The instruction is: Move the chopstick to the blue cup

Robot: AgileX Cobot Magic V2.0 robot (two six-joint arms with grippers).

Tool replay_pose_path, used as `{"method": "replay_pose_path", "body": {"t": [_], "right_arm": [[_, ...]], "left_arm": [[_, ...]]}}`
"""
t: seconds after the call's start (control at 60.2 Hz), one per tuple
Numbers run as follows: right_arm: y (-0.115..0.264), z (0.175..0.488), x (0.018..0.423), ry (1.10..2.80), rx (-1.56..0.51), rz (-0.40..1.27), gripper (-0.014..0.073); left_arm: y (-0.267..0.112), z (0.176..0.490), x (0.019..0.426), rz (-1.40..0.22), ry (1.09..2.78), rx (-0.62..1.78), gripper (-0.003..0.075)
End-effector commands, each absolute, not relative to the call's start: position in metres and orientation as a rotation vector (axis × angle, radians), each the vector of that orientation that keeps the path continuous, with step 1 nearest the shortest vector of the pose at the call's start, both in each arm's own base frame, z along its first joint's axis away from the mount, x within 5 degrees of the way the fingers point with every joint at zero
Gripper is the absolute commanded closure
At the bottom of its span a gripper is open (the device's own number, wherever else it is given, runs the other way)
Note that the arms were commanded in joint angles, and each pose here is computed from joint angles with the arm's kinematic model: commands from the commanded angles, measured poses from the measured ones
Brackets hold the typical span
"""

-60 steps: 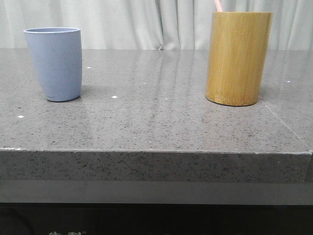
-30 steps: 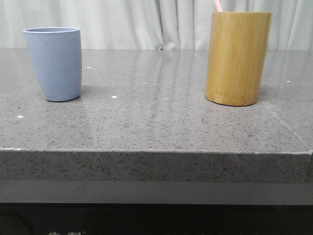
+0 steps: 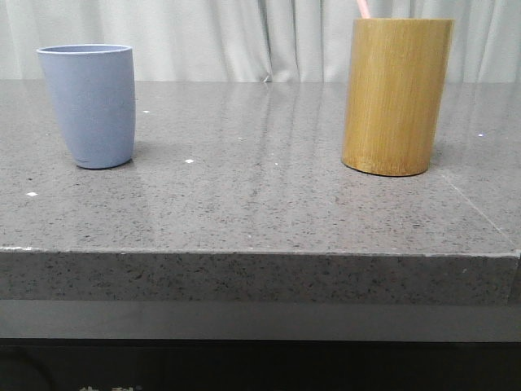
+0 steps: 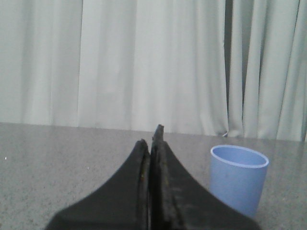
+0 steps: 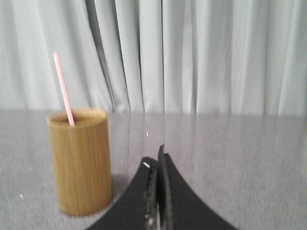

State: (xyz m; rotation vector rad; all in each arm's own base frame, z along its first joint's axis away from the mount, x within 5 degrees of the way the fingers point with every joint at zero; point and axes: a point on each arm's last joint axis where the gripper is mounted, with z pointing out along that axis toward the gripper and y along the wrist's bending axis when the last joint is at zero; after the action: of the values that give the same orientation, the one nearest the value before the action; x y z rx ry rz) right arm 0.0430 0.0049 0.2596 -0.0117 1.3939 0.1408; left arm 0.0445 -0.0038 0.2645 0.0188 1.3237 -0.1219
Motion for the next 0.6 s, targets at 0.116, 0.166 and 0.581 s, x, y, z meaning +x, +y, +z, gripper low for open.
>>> {"method": "replay_pose_path", "body": {"t": [0.116,0.166,0.581], "right_arm": [[0.007,0.317,0.047,1.446,-0.032,0.150,0.0697],[0.009,0.325,0.053,1.497,-0.040,0.155,0.0697],[0.013,0.350,0.099,1.663,-0.045,0.158,0.0692]], "left_arm": [[-0.005,0.320,0.055,-0.141,1.403,0.012,0.0739],[-0.006,0.330,0.063,-0.141,1.452,0.014,0.0739],[-0.011,0.356,0.119,-0.135,1.594,0.014,0.0738]]}}
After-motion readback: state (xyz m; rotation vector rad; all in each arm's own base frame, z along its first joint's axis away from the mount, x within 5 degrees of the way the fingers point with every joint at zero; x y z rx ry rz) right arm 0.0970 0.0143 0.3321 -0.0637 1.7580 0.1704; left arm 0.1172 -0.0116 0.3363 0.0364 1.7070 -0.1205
